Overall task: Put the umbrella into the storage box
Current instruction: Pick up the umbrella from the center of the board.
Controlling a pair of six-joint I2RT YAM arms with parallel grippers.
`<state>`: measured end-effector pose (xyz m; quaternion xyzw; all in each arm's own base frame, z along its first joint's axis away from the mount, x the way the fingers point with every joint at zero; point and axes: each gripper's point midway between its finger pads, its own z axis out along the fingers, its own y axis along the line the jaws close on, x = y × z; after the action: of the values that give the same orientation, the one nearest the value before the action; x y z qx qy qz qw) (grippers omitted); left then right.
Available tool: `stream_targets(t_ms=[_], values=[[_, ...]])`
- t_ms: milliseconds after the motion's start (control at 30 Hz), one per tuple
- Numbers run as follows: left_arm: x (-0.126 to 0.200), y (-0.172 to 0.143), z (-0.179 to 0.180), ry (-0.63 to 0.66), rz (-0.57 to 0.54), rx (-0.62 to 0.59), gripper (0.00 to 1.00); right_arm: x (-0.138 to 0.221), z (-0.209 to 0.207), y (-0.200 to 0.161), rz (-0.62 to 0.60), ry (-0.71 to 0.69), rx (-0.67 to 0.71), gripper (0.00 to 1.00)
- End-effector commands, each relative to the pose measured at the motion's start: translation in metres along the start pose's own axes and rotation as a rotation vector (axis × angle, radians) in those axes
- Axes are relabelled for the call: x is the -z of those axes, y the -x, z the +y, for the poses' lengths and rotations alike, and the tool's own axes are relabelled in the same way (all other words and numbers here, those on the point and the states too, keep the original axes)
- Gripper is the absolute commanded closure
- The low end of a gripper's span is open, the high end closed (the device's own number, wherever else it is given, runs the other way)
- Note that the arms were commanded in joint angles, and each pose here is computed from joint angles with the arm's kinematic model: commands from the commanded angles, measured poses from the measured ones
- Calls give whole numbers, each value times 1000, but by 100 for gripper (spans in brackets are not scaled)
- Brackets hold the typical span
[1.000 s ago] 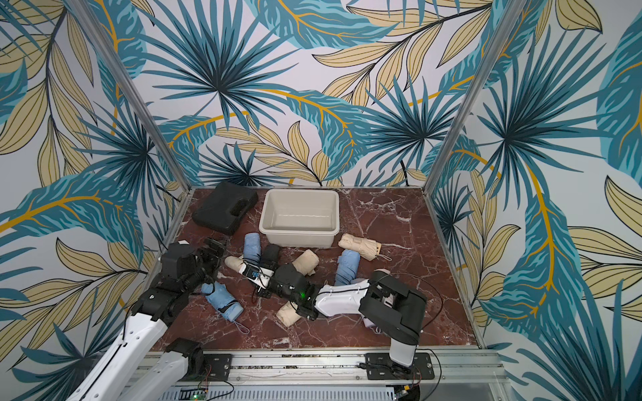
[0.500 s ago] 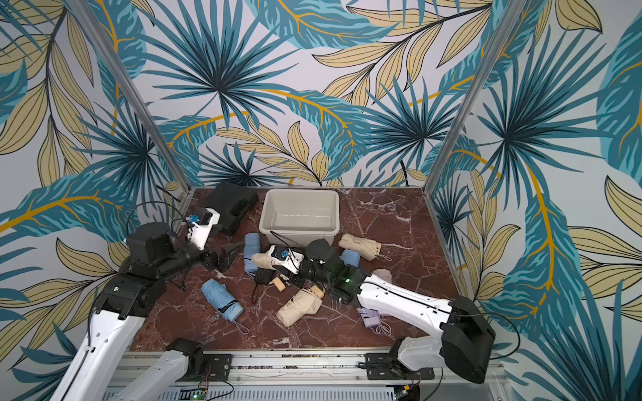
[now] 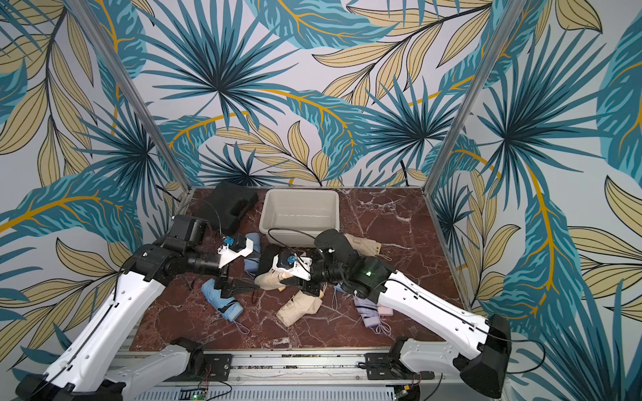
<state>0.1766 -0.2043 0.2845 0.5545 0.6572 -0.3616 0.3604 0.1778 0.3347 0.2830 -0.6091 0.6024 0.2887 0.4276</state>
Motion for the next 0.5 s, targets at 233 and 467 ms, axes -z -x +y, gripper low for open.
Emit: stream_targets(t_ms=[233, 467], values=[[-8, -16, 0, 21, 45, -58, 15, -5, -7, 65, -240, 53, -5, 100], [-7, -17, 3, 33, 58, -78, 30, -16, -12, 71, -256, 67, -49, 100]])
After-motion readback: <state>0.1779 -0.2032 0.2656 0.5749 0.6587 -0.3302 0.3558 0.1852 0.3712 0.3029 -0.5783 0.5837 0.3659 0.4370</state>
